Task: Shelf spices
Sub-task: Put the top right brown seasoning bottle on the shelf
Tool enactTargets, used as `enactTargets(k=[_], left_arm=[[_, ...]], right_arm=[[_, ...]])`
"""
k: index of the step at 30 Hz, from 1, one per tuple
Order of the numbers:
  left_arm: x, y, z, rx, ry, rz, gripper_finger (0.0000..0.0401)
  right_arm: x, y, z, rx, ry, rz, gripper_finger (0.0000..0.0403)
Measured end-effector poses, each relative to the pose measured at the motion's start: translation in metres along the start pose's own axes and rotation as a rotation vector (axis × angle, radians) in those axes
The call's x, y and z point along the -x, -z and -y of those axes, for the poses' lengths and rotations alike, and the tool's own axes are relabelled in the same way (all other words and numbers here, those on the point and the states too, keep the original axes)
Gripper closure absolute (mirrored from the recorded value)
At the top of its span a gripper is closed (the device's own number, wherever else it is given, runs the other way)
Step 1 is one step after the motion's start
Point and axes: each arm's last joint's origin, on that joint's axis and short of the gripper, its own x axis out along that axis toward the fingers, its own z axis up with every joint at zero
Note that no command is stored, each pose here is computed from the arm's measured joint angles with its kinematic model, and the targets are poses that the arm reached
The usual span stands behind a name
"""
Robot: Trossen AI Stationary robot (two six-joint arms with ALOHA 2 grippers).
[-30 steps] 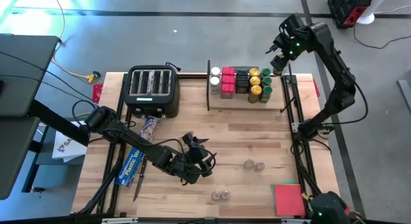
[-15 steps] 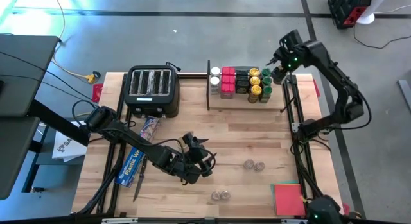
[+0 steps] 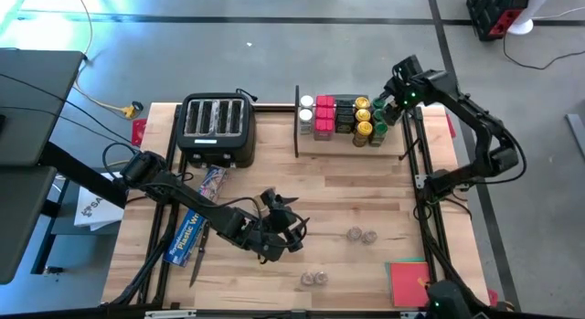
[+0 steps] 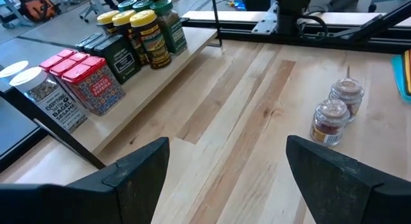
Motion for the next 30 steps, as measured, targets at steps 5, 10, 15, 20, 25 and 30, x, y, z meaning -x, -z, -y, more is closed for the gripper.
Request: enactTargets(k=[5, 10, 15, 20, 25, 30], left_arm=[[0.000, 0.000, 0.000, 0.000, 0.000, 0.000, 0.0094], [0.000, 0.000, 0.000, 0.000, 0.000, 0.000, 0.0094], [0.000, -0.001, 0.000, 0.006, 0.003, 0.004, 0.0094], [0.000, -0.001, 0.000, 0.006, 0.003, 0.004, 0.0094], [0.000, -0.001, 0.000, 0.007, 0.003, 0.004, 0.0094], [0.000, -0.001, 0.000, 0.008, 0.004, 0.005, 0.0094]], right_arm=[[-0.009, 0.003, -0.001, 0.004, -0.004, 0.001, 0.0140], [-0.014, 0.005, -0.002, 0.002, -0.002, 0.007, 0.0140], [-0.016, 0.004, -0.002, -0.005, -0.026, 0.027, 0.0137], [-0.016, 0.004, -0.002, -0.005, -0.031, 0.035, 0.0120], [-0.016, 0.004, -0.002, 0.004, -0.031, 0.036, 0.0116], [-0.015, 0.003, -0.002, 0.008, -0.019, 0.038, 0.0114]])
